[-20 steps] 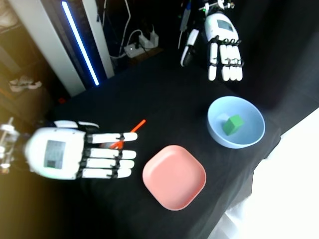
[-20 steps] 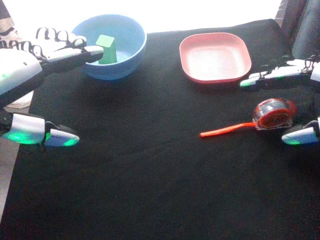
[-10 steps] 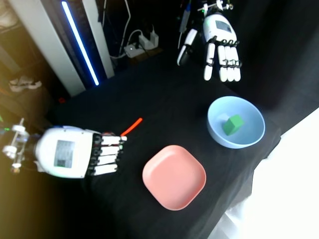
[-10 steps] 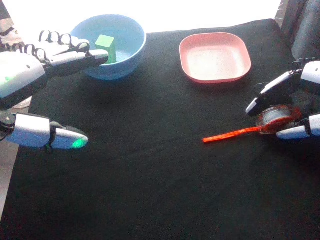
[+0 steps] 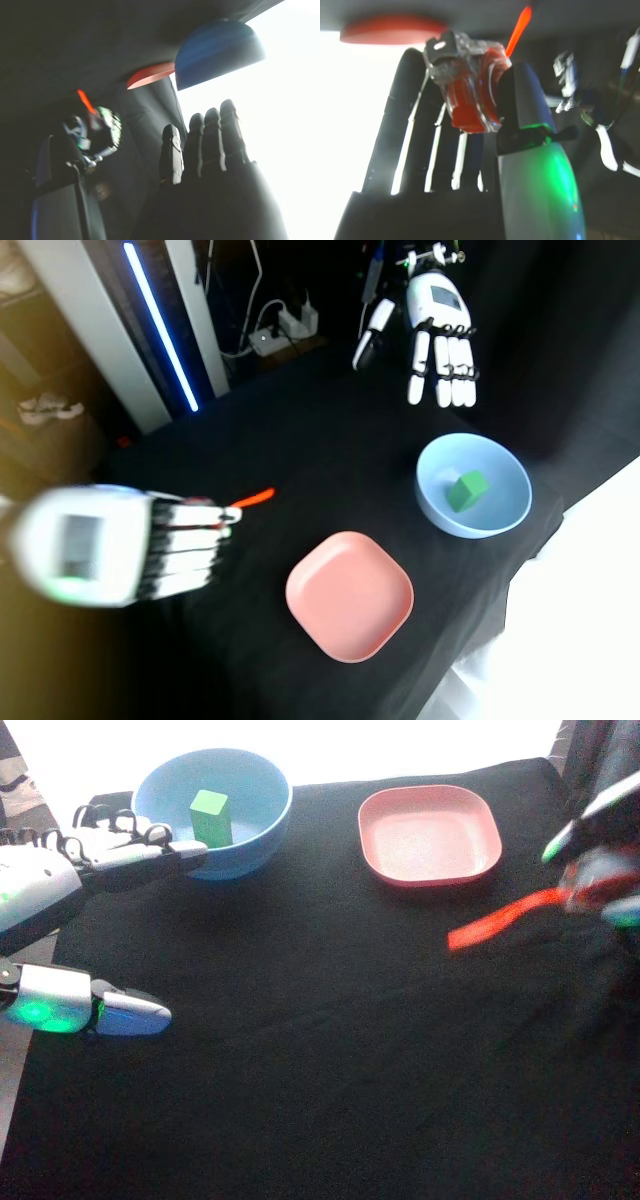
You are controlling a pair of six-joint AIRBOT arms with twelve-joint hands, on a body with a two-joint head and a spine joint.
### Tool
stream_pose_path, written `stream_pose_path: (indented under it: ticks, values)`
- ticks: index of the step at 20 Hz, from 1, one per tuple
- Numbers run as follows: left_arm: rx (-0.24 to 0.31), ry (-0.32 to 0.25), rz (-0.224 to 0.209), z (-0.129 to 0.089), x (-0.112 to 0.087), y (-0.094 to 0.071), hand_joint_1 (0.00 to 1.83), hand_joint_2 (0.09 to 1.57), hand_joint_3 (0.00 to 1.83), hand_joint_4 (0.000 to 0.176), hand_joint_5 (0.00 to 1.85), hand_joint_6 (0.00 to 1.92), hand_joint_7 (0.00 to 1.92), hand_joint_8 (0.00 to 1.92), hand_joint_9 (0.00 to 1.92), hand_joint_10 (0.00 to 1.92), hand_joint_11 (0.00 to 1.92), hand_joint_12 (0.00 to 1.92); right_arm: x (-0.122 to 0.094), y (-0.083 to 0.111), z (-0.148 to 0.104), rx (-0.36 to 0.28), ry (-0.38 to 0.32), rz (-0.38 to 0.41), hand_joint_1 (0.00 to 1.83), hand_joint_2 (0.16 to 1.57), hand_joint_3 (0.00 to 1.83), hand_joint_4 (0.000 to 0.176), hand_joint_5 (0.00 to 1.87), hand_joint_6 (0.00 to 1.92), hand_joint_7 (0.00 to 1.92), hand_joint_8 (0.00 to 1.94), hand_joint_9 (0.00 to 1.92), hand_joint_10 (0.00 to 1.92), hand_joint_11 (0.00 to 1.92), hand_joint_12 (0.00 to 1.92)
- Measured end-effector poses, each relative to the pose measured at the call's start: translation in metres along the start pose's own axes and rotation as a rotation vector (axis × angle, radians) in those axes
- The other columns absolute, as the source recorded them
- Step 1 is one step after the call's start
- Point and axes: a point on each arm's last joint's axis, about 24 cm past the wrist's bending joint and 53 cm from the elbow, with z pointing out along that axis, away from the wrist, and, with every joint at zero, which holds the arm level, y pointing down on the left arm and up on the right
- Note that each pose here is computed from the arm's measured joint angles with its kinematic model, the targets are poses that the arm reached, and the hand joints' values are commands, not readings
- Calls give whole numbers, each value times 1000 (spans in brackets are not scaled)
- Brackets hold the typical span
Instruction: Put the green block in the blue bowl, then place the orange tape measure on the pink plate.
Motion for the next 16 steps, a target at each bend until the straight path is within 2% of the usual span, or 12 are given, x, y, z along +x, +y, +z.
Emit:
stream_pose_path:
  ticks: [1, 2, 3, 5, 6, 7, 9, 12, 13, 14, 15, 16]
  values:
    - [-2, 2, -5, -1, 1, 0, 650, 846, 0, 134, 209, 15, 134, 16, 48, 11, 54, 30, -10, 10, 3, -27, -23, -28, 1233, 1009, 1, 0, 1295, 349, 1165, 1132, 1141, 1790, 1168, 1869]
    - [-2, 1, -14, -3, 1, 0, 685, 853, 0, 118, 215, 14, 137, 14, 55, 12, 59, 34, -20, 23, 10, -64, -55, -46, 1288, 1030, 0, 0, 1240, 343, 1166, 968, 1080, 1343, 953, 1567]
    - [-1, 3, -12, -4, 2, 0, 658, 857, 0, 128, 203, 7, 124, 6, 56, 11, 60, 36, -25, 29, 15, -89, -69, -52, 1295, 1024, 0, 0, 1237, 364, 1200, 841, 1087, 1150, 917, 1425]
    - [-7, 2, -14, -4, 2, 2, 694, 863, 1, 143, 204, 3, 149, 3, 129, 13, 153, 83, -34, 38, 39, -143, -112, -43, 1376, 1059, 7, 0, 1122, 437, 1128, 783, 1014, 1221, 911, 1289]
    - [-4, 0, -14, -4, 1, 1, 684, 868, 2, 147, 196, 0, 153, 2, 141, 11, 167, 91, -35, 38, 52, -151, -124, -37, 1305, 1021, 0, 0, 1187, 473, 1260, 620, 1135, 1005, 977, 1295]
    - [-2, -1, -13, -4, 1, 1, 707, 870, 3, 134, 201, 3, 157, 3, 133, 5, 137, 79, -32, 35, 61, -143, -119, -41, 1294, 1000, 0, 0, 1302, 284, 1291, 589, 1195, 899, 1005, 1317]
    - [-3, -2, -15, -4, 1, 1, 723, 864, 0, 132, 199, 1, 156, 2, 132, 4, 122, 75, -26, 24, 80, -103, -97, -66, 1402, 1018, 0, 0, 1105, 614, 1386, 142, 1146, 981, 1078, 977]
    - [2, -6, -14, -4, 0, 0, 751, 871, 3, 140, 189, 0, 135, 0, 122, 0, 127, 83, -15, -10, 102, 6, -72, -71, 1408, 1015, 0, 0, 1153, 559, 1400, 69, 1131, 1047, 1047, 1124]
    - [2, -6, -14, -4, 0, 0, 760, 872, 3, 143, 186, 0, 124, 0, 114, 0, 127, 85, -12, -18, 107, 33, -64, -80, 1413, 995, 2, 0, 1201, 451, 1400, 92, 1219, 887, 1163, 1050]
    - [2, -7, -14, -4, 0, 0, 754, 869, 1, 145, 188, 1, 126, 2, 121, 3, 144, 95, -8, -26, 116, 69, -51, -102, 1413, 991, 2, 0, 1262, 279, 1376, 205, 1211, 890, 1088, 1084]
    - [3, -7, -15, -4, 0, -1, 749, 866, 0, 145, 190, 1, 129, 3, 132, 8, 168, 107, -7, -31, 124, 92, -47, -116, 1407, 1007, 0, 0, 1199, 479, 1440, 87, 1089, 1027, 807, 1190]
    - [4, -6, -14, -4, 0, -1, 744, 864, 0, 126, 199, 4, 131, 3, 130, 5, 147, 104, -5, -34, 132, 110, -45, -124, 1406, 1013, 0, 0, 1113, 699, 1500, 9, 1051, 1004, 249, 1027]
